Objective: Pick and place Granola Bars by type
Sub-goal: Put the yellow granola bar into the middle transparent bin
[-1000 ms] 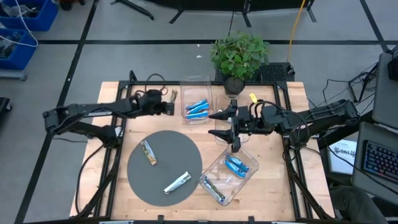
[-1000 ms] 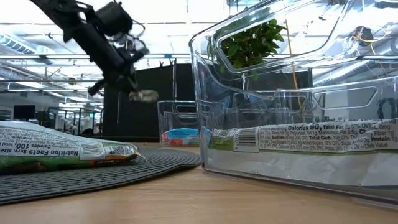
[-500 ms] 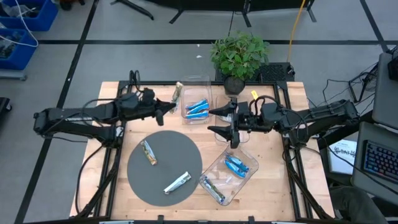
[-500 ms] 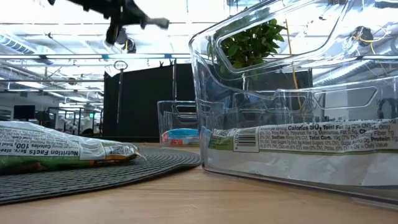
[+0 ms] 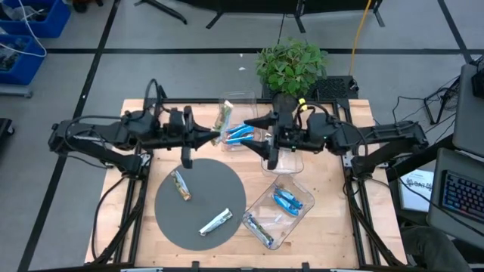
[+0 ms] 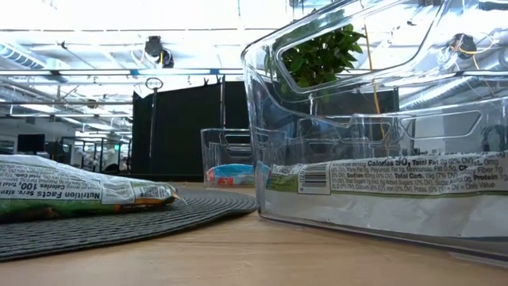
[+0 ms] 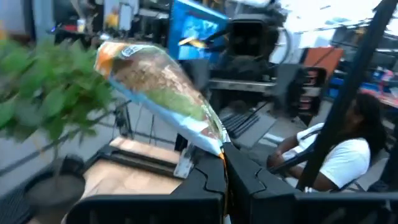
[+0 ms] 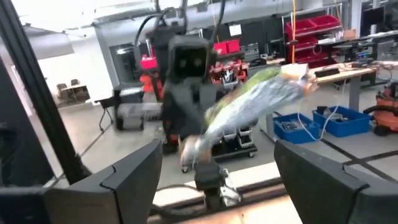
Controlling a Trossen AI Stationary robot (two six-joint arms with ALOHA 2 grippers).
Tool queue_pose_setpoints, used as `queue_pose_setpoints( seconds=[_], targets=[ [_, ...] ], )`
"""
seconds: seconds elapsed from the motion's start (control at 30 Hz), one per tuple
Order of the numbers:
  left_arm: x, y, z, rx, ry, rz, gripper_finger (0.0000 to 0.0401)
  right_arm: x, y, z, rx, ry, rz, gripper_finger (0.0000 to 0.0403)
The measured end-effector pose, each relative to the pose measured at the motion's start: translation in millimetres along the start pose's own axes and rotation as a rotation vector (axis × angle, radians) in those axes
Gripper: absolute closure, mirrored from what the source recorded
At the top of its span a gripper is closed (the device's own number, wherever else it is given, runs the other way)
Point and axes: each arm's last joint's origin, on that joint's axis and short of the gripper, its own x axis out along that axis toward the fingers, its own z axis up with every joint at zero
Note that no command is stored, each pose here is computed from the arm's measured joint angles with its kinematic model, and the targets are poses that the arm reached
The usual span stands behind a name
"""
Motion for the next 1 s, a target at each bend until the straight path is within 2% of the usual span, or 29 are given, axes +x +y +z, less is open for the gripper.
queue_pose_setpoints(
  seconds=[0.17, 0.23, 0.47, 0.7, 1.0],
  targets=[
    [20.2, -15.2, 5.0, 0.072, 0.068, -0.010, 0.0401, 12.2, -0.1, 5.4, -0.018, -0.008, -0.009, 0.0101],
    [29.0, -18.9, -0.7, 0.102, 0.111, -0.012, 0.0401, 14.9, -0.9, 5.3, -0.020, -0.006, -0.013, 0.0101],
    [50.5, -28.6, -7.8, 0.120, 0.135, -0.017, 0.0401, 16.2, -0.5, 3.7, -0.027, 0.014, -0.014, 0.0101],
    [49.2, -28.5, -6.1, 0.124, 0.115, 0.031, 0.0401, 10.1, 0.5, 7.3, -0.049, 0.022, -0.012, 0.0101],
    [33.8, -29.0, 6.5, 0.198, 0.066, 0.088, 0.0401, -0.8, -1.8, 15.1, -0.071, 0.023, -0.058, 0.0101]
  ],
)
